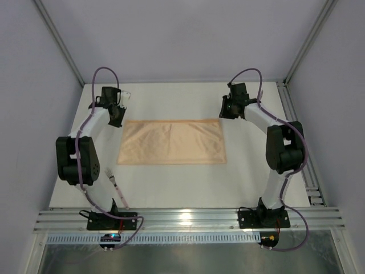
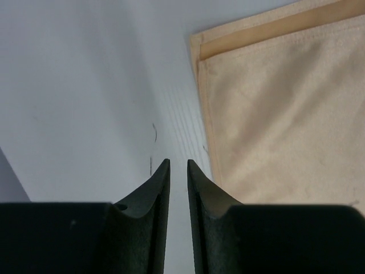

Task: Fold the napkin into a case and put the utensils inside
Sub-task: Smooth out the rectangle-folded napkin at the center of the board.

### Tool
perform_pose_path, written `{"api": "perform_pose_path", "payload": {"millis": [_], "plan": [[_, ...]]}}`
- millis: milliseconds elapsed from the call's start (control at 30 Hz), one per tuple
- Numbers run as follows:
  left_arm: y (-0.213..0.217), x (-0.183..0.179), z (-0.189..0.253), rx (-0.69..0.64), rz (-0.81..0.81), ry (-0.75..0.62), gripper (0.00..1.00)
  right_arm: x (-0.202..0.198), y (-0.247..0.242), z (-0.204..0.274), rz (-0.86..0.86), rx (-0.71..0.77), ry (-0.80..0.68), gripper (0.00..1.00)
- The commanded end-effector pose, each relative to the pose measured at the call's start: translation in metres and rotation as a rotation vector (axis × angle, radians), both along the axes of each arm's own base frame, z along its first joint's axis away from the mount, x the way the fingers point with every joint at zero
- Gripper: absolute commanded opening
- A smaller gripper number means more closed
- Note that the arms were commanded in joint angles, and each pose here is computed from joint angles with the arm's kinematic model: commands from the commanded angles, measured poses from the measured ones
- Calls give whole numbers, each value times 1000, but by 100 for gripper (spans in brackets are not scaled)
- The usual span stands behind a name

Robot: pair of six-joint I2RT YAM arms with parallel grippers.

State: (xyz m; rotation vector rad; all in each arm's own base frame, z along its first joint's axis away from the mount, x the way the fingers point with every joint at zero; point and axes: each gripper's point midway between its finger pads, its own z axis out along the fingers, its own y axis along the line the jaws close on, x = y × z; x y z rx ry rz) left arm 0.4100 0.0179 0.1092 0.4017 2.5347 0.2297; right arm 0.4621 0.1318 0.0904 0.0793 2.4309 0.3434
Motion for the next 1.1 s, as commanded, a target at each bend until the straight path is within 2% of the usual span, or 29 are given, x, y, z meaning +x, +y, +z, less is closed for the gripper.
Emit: {"api": "perform_pose_path", "payload": {"millis": [0,200,867,967,1067], "plan": [[-11,35,-22,-52,-39,2,20,21,-1,-7,18,-27,9,24],[-20,67,-43,-110,-38,30,22,34,10,-33,44,4,76,25],[-20,74,-77,-136,2,78,20,16,3,-53,52,-25,125,27],[-20,75,-87,-146,6,104,18,17,6,-54,57,-13,124,17],[-22,75,-89,-156,6,111,8,18,7,-53,62,-10,117,8]]}}
